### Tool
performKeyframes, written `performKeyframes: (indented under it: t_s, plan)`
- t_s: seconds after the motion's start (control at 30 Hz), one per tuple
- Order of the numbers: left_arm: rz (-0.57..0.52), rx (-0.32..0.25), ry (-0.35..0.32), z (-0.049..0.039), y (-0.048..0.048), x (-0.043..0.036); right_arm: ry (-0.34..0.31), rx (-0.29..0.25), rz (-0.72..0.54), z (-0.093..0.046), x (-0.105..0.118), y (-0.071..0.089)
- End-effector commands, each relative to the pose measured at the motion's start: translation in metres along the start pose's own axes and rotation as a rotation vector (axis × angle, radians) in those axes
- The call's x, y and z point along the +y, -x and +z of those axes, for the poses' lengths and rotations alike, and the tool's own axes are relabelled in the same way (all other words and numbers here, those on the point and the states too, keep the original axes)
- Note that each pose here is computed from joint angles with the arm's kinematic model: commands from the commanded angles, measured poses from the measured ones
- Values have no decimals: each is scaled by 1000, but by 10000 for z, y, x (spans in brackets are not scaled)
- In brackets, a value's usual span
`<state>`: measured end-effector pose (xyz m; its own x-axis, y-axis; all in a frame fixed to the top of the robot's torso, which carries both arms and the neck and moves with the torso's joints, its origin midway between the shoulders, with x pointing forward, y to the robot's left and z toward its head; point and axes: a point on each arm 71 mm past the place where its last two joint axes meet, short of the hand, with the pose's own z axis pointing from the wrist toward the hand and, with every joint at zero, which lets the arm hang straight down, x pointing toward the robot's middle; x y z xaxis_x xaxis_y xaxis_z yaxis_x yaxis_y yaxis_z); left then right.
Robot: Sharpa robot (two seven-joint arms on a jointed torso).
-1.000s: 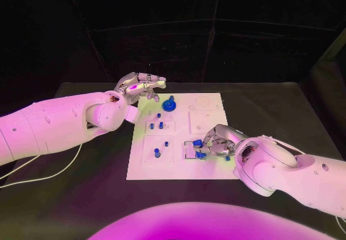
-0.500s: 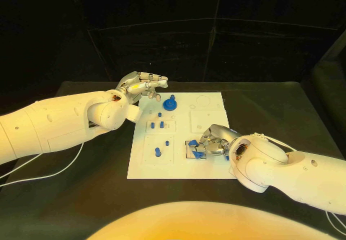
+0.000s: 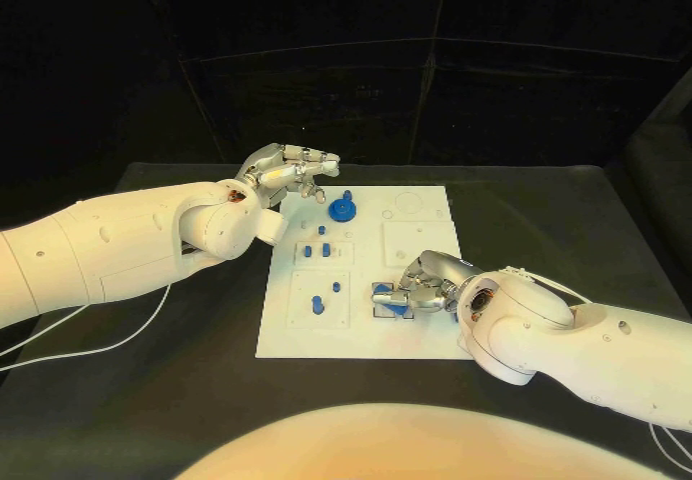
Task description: Assemble the parts on the task board
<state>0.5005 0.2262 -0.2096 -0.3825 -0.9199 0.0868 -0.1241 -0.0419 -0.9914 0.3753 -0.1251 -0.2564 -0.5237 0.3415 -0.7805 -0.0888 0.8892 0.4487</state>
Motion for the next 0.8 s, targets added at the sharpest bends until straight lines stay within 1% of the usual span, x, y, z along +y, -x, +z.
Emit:
performKeyframes:
  t_s: [0.03,0.23,0.53,0.8]
  plan:
    - [-7,13,-4,5,-15,-13,10,-9,-25,-3,18,10]
    - [-7,13,-3,5,-14,-12,27,-14,-29,-38,45,12]
    - [-7,12,-2,2,-5,-11,39,-21,-43,-134,26,36]
    - [-7,12,0,-1,-3,-9,38,-10,-61,-183,0,42]
